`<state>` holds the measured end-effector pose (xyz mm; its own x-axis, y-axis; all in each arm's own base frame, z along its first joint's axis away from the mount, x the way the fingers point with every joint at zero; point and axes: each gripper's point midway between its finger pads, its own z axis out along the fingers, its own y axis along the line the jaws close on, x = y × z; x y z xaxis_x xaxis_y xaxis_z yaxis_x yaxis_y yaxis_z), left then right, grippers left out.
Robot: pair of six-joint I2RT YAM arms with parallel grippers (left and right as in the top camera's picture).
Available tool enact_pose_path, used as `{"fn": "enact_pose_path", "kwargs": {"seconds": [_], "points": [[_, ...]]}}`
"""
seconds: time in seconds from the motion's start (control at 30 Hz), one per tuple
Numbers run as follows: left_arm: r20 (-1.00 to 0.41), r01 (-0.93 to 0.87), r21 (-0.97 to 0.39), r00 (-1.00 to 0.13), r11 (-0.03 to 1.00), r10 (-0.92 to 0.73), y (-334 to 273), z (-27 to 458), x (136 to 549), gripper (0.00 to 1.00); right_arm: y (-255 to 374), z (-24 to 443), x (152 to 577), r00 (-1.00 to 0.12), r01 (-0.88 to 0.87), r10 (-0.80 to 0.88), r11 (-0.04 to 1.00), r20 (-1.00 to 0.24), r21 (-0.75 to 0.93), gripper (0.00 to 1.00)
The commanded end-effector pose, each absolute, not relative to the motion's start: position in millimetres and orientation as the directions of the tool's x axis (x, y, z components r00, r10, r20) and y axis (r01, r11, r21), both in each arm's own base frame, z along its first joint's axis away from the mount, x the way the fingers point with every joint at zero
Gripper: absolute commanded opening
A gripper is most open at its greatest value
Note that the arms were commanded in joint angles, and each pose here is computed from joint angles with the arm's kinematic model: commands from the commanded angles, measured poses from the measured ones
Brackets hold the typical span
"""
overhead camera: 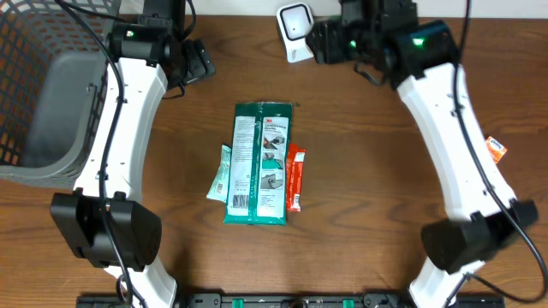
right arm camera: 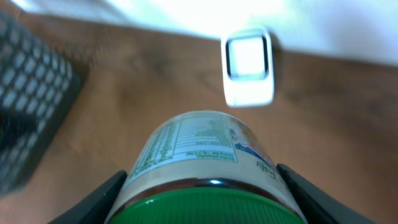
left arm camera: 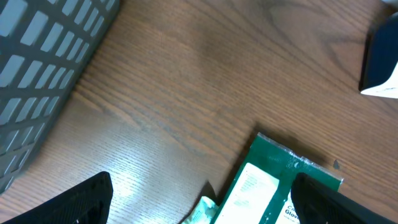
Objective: Scan the item barcode
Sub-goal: 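Lift the jar and hold it over the white scanner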
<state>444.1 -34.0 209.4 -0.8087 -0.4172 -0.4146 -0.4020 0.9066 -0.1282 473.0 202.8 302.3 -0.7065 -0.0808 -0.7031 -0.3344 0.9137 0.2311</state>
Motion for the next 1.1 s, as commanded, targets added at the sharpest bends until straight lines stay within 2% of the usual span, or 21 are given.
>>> {"fn": "enact_pose_path", "kwargs": {"seconds": [0.0, 0.2, 0.4, 0.57, 0.73, 0.97, 1.07], "points": [[-0.422, -0.404, -0.116, -0.807, 0.907, -0.413, -30.8, 210.2, 445.2, 0.91, 216.9, 273.6, 504.8, -0.698, -0.346, -0.088, 0.910, -0.710, 0.227, 0.35], [-0.422, -0.404, -0.116, -0.807, 0.907, -0.413, -30.8, 210.2, 445.2, 0.91, 229.3, 233.9, 557.2, -0.647, -0.335, -0.068, 0.920, -0.760, 0.203, 0.29], [-0.422, -0.404, -0.116, -0.807, 0.907, -0.413, -30.8, 210.2, 445.2, 0.92, 234.6, 198.8, 605.1, -0.566, -0.295, -0.039, 0.942, -0.823, 0.158, 0.34], [-0.422, -0.404, -0.116, -0.807, 0.907, -0.413, -30.8, 210.2, 445.2, 0.91, 242.5, 176.9, 635.2, -0.489, -0.295, -0.010, 0.943, -0.872, 0.155, 0.28], [-0.422, -0.404, -0.116, -0.807, 0.907, -0.413, -30.8, 210.2, 445.2, 0.92, 251.1, 177.6, 657.4, -0.378, -0.315, 0.031, 0.936, -0.925, 0.160, 0.24], [-0.422, -0.404, -0.116, -0.807, 0.907, -0.413, -30.8, 210.2, 445.2, 0.91, 248.5, 206.0, 674.0, -0.220, -0.297, 0.091, 0.942, -0.971, 0.156, 0.18], [-0.422, -0.404, -0.116, -0.807, 0.907, -0.413, -30.8, 210.2, 445.2, 0.92, 249.1, 212.3, 675.7, -0.190, -0.301, 0.102, 0.940, -0.976, 0.157, 0.15]]}}
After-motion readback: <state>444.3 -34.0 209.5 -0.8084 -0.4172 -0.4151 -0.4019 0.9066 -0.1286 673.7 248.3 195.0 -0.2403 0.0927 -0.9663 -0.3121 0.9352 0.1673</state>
